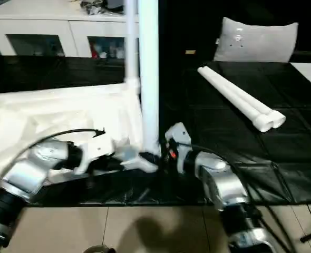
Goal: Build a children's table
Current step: Insert table leg to table base
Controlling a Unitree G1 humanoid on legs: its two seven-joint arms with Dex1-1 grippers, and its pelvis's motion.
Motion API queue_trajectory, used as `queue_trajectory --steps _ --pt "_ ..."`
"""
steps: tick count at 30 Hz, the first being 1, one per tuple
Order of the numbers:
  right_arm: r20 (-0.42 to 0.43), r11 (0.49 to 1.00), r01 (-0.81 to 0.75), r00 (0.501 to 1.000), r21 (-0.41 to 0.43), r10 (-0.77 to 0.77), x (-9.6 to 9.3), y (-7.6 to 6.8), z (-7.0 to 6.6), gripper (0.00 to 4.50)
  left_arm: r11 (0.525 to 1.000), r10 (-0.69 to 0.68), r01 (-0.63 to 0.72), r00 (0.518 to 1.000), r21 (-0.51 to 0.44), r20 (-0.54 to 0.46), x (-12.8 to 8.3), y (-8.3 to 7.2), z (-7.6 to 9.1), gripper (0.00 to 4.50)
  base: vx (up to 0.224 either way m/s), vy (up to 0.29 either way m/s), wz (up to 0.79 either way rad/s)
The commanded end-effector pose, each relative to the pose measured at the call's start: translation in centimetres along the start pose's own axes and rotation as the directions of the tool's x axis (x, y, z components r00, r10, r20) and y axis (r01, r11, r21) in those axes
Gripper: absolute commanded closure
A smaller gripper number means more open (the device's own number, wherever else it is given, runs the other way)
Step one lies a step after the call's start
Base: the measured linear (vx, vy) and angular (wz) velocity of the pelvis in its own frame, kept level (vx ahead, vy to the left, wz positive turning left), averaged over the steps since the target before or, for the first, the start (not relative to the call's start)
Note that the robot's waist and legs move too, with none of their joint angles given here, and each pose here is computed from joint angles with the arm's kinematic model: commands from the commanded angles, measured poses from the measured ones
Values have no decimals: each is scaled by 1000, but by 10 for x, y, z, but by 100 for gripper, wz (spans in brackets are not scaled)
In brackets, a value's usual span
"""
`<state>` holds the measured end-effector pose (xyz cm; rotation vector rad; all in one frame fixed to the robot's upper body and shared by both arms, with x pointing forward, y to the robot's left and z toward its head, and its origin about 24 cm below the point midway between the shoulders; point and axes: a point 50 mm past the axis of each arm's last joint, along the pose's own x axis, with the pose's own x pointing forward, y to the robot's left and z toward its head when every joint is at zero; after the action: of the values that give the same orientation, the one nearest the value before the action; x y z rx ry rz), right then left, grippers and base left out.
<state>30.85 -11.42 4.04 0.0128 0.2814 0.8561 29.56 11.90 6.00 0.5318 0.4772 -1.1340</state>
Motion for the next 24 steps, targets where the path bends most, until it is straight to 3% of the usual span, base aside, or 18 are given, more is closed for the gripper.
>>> queue_trajectory --steps 1,7,11,24 --pt "-123 987 145 983 72 -135 11 1 -24 183 999 6 -14 986 48 168 16 -16 46 450 0 0 0" --pt "-84 925 368 929 91 -361 28 -9 -14 183 987 153 -159 957 5 248 33 -21 74 450 0 0 0" --pt "-81 926 366 930 92 -359 29 -8 -16 183 976 197 -212 957 50 213 28 -13 68 450 0 0 0" --pt "-33 898 430 903 97 -428 27 -14 -18 183 963 253 -267 947 47 198 24 -5 61 450 0 0 0"
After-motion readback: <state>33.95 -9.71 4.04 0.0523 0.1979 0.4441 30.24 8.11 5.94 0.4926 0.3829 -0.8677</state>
